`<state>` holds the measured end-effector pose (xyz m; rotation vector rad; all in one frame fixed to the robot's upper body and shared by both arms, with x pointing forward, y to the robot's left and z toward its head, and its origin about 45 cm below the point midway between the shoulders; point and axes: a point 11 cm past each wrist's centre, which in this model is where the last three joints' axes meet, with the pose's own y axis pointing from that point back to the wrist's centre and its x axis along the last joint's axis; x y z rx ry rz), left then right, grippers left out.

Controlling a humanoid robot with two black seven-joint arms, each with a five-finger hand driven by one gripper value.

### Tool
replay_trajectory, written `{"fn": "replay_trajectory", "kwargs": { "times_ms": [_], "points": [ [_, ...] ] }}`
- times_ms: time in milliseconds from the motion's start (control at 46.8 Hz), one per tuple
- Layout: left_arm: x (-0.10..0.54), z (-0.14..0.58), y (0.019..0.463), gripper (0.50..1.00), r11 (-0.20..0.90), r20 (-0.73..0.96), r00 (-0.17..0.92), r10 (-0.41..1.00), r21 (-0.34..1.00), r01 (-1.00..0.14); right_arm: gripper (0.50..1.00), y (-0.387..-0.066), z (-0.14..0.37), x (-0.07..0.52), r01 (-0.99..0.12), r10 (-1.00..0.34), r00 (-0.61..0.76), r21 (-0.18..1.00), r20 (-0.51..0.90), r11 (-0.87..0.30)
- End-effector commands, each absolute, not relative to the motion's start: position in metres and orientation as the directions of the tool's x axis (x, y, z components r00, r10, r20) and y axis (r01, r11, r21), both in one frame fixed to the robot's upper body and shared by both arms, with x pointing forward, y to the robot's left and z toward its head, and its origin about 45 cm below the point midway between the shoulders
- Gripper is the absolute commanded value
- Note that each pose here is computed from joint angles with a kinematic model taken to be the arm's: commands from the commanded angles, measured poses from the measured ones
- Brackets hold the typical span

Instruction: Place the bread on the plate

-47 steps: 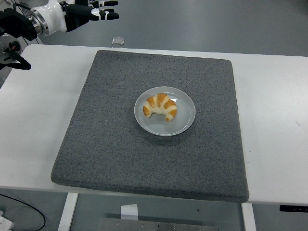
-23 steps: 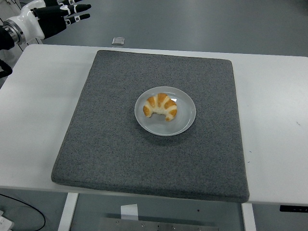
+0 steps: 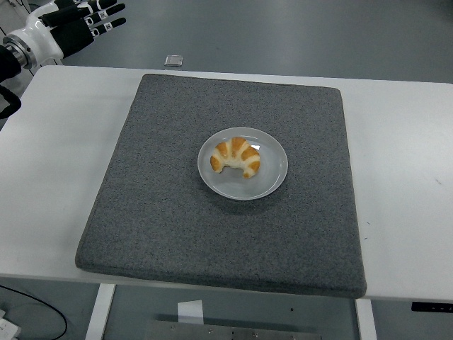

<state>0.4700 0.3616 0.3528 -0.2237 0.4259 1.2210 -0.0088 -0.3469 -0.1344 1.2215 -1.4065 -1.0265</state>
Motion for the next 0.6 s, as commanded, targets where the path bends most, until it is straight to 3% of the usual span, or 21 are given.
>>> {"fn": "replay_trajectory", "kwargs": {
  "times_ms": [0,577],
  "points": [
    [0.474,0.348,0.354,1.0,0.342,-0.443,0.281,0.851,0.062,-0.938,0.932,-0.347,-0.134,-0.009,-0.17,-0.99,-0.024,0.975,0.138,0.14],
    [0.476,0.319,0.342,1.0,0.347,-0.491,0.259,0.832,0.097,-0.933,0.932,-0.345,-0.135,-0.01,-0.169,-0.992,-0.024,0.977,0.128,0.13]
  ]
}}
